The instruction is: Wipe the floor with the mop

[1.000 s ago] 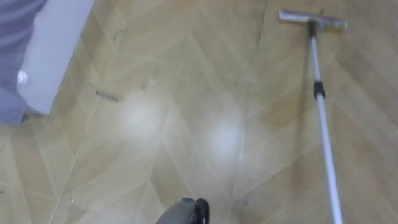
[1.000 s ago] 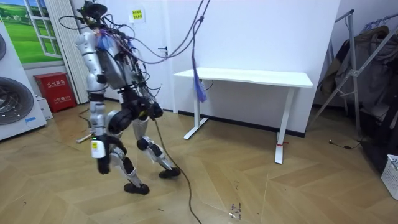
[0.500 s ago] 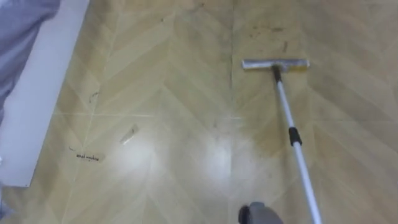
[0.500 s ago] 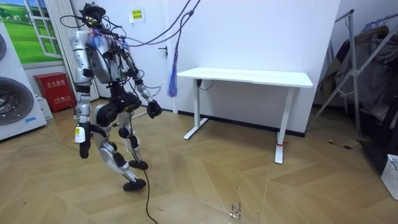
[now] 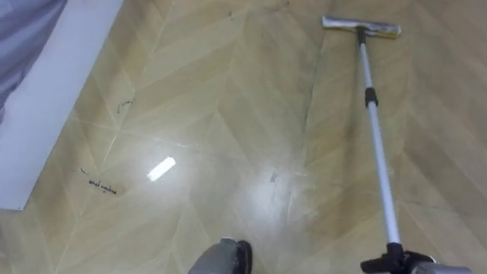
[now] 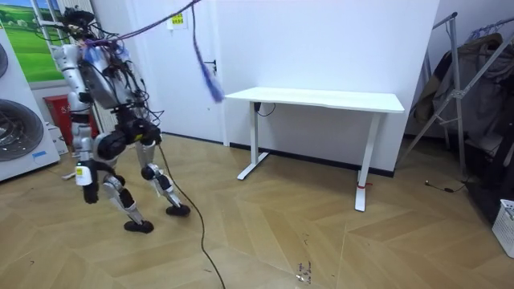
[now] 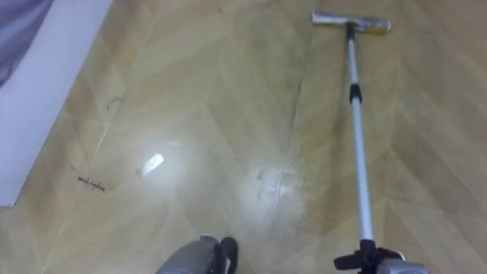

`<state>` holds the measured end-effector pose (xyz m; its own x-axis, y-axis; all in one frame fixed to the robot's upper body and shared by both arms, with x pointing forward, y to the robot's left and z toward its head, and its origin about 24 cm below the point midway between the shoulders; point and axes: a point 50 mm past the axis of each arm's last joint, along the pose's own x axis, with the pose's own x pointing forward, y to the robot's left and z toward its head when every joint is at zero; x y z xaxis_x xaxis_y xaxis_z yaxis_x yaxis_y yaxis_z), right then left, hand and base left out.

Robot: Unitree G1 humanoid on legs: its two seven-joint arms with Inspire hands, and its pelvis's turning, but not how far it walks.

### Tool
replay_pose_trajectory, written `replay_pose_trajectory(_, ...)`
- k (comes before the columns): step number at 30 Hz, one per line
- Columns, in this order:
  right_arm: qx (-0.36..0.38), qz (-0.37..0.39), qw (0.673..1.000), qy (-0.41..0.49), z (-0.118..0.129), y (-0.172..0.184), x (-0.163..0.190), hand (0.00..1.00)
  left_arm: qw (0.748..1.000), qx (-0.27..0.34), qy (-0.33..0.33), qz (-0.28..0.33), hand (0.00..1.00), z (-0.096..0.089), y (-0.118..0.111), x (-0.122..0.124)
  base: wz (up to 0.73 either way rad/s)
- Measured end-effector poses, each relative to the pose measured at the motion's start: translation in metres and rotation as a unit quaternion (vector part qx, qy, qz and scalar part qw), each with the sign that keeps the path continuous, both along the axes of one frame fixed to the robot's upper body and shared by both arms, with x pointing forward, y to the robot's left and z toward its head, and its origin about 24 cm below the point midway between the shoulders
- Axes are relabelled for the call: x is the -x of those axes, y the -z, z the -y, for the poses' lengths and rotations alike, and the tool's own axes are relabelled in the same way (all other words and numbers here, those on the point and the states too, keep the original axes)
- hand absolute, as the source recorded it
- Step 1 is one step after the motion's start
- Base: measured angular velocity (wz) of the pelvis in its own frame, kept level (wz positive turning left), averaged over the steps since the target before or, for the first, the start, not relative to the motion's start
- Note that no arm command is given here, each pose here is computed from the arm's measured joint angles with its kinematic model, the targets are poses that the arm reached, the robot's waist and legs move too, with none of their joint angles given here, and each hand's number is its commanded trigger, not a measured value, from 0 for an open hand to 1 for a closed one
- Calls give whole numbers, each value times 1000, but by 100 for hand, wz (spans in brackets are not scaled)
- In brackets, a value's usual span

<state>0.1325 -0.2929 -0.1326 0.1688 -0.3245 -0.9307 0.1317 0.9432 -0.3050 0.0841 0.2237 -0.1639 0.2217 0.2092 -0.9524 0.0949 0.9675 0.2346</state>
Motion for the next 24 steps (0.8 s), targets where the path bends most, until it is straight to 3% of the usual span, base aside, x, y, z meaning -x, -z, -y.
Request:
replay_pose_trajectory(5, 49, -90, 995, 12, 20, 7, 65, 100, 1000, -3, 2, 10, 0, 4, 0, -3, -3)
replay_pose_trajectory(7, 48, -130, 990, 12, 14, 14, 98, 100, 1000, -13, -3, -4, 0, 1, 1, 7, -9)
replay_pose_trajectory(11, 31, -165, 986, 1, 0, 21, 126, 100, 999, -10, -12, -42, 0, 2, 5, 30, -12)
replay_pose_trajectory(17, 44, -133, 990, -26, -1, 19, 83, 100, 999, -7, -2, -48, 0, 5, 5, 31, -2)
replay_pose_trajectory(22, 57, -3, 998, -34, -2, -7, -19, 100, 1000, -10, 1, -29, 0, 4, 3, 26, -5)
replay_pose_trajectory(24, 45, 20, 998, -32, -5, -9, -29, 100, 999, -10, 0, -31, 0, 1, 3, 30, 3)
